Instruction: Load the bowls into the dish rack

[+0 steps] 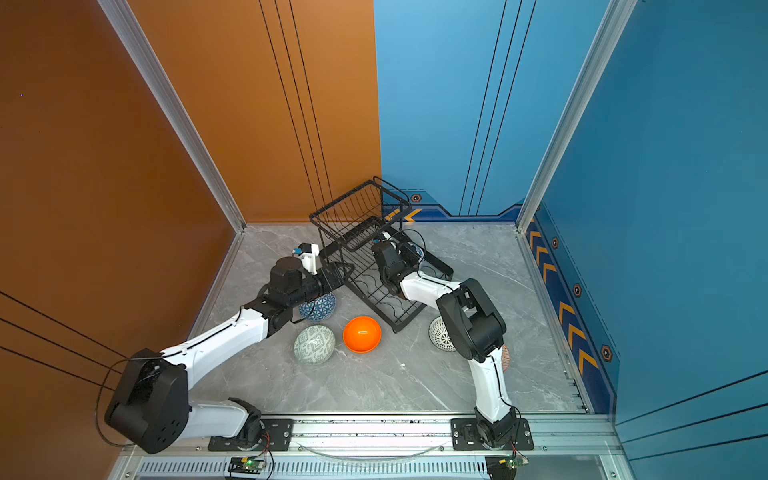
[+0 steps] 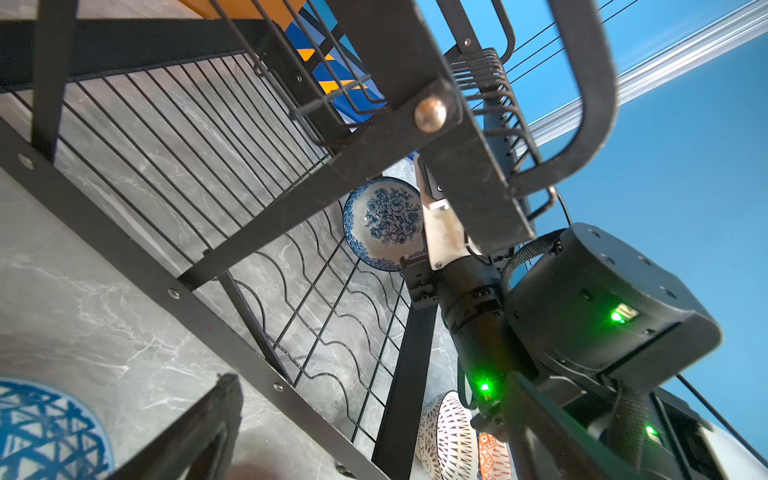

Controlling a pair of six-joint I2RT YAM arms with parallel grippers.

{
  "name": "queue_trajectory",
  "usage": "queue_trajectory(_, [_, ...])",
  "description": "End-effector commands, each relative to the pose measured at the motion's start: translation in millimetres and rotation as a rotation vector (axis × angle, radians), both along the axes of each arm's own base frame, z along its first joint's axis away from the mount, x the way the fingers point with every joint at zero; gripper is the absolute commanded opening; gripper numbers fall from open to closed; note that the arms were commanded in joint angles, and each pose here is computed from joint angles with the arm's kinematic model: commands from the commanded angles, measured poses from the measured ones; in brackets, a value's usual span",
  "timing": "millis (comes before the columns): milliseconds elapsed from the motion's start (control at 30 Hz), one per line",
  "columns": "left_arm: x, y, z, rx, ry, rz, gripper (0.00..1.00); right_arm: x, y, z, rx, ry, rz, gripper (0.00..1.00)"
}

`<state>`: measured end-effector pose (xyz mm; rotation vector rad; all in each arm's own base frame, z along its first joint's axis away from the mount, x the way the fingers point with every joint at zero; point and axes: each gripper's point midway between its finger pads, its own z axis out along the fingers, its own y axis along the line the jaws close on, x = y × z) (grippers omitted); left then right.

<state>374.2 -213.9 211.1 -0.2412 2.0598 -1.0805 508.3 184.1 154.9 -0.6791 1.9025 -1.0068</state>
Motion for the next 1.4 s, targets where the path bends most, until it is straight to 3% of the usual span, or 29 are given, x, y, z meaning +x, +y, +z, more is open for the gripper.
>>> queue_trajectory(0, [2.3,2.4,-5.3,-0.017,0.013,0.0,0.98,3.3,3.2,25.9,0.062,-0.089,-0.003,0.0])
queue_trajectory(467, [5.4,8.4,-11.7,-0.012,0.027,0.018,0.98,7.1,6.0,2.2,0.085,-0.14,0.098,0.0])
queue_trajectory(733, [5.9,8.4,-12.6,-0.006,0.025,0.017,0.98,9.3,1.1,-0.9,0.09,-0.194,0.1,0.0])
queue_trajectory(1133, [8.1,7.2,-18.4,0.008,0.031,0.013,0.98,17.3,3.1,-26.3,-0.006,-0.222,0.089,0.0])
queue_trajectory(1367, [8.4,7.5,-20.7,0.016,0.032,0.015,0.98,21.4,-0.6,-28.3,0.027,-0.225,0.076,0.0])
